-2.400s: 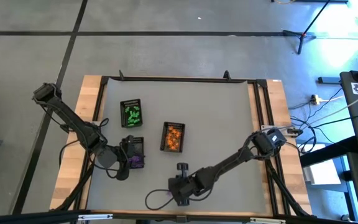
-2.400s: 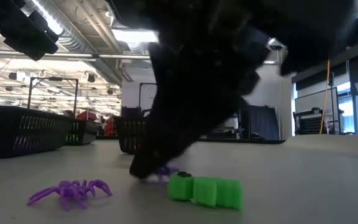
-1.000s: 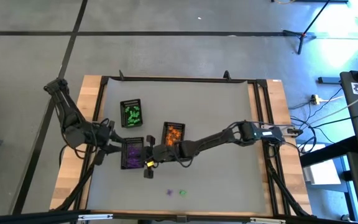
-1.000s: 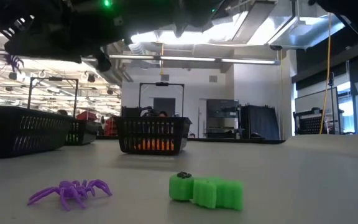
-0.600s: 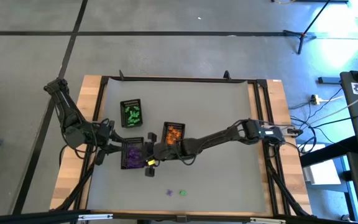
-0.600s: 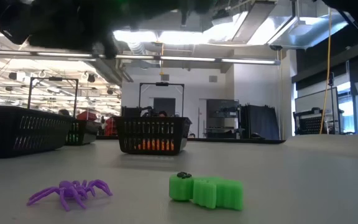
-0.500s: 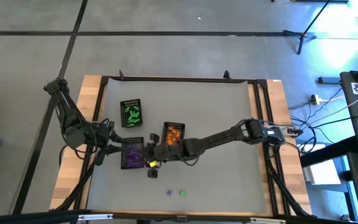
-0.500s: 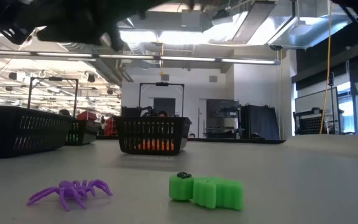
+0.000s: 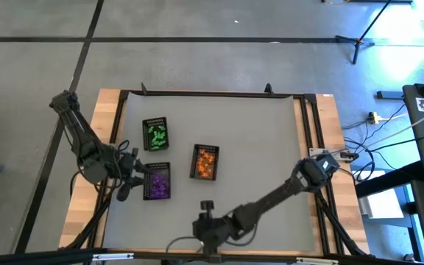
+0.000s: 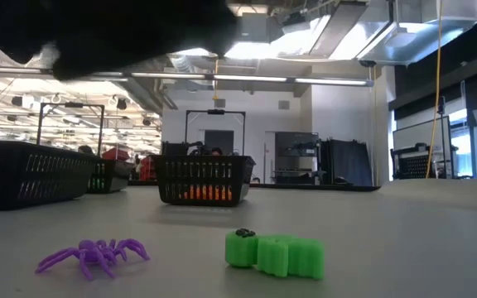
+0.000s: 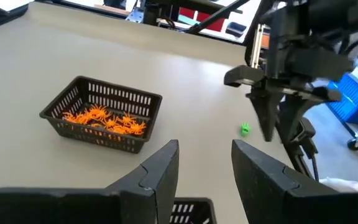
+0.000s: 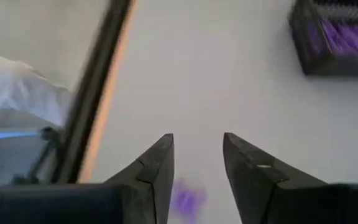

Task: Sort Halloween decoration
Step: Put the purple spider toy into the bottom left black basket

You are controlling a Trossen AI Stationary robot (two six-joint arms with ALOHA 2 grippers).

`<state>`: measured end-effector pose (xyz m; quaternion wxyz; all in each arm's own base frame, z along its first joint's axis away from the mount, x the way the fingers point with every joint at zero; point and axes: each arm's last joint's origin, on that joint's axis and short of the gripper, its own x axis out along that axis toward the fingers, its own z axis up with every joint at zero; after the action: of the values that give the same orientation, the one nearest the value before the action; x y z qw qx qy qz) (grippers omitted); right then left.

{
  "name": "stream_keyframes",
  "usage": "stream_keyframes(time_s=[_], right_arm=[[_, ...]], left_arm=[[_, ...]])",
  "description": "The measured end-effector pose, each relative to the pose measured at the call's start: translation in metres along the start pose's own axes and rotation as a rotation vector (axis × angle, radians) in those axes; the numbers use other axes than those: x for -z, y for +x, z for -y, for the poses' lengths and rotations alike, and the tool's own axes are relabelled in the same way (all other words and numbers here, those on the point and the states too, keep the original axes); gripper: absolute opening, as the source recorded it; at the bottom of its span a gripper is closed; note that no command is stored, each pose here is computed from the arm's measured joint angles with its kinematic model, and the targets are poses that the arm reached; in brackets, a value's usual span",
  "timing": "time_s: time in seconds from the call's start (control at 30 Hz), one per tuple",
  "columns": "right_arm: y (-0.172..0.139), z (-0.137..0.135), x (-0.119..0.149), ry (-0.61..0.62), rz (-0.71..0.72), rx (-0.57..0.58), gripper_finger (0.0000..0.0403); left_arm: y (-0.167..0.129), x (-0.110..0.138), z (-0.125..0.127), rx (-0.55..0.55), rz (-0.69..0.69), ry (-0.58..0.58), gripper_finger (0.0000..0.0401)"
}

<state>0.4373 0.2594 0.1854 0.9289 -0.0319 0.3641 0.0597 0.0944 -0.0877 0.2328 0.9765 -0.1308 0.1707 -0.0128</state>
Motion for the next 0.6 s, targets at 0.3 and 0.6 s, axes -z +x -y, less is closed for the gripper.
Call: stream_keyframes(time_s=[0.3,0.6], right_arm=[[0.018,-0.017,0.039,0.145,-0.068,0.054,0.0136],[0.031,-0.018,0.049,0.184,-0.08,0.078,0.0136]], left_arm=[[0.006,0.001,0.007,0.001,0.01,-0.001,0.014],[0.006,0.0,0.006,-0.018,0.027,-0.004,0.014]])
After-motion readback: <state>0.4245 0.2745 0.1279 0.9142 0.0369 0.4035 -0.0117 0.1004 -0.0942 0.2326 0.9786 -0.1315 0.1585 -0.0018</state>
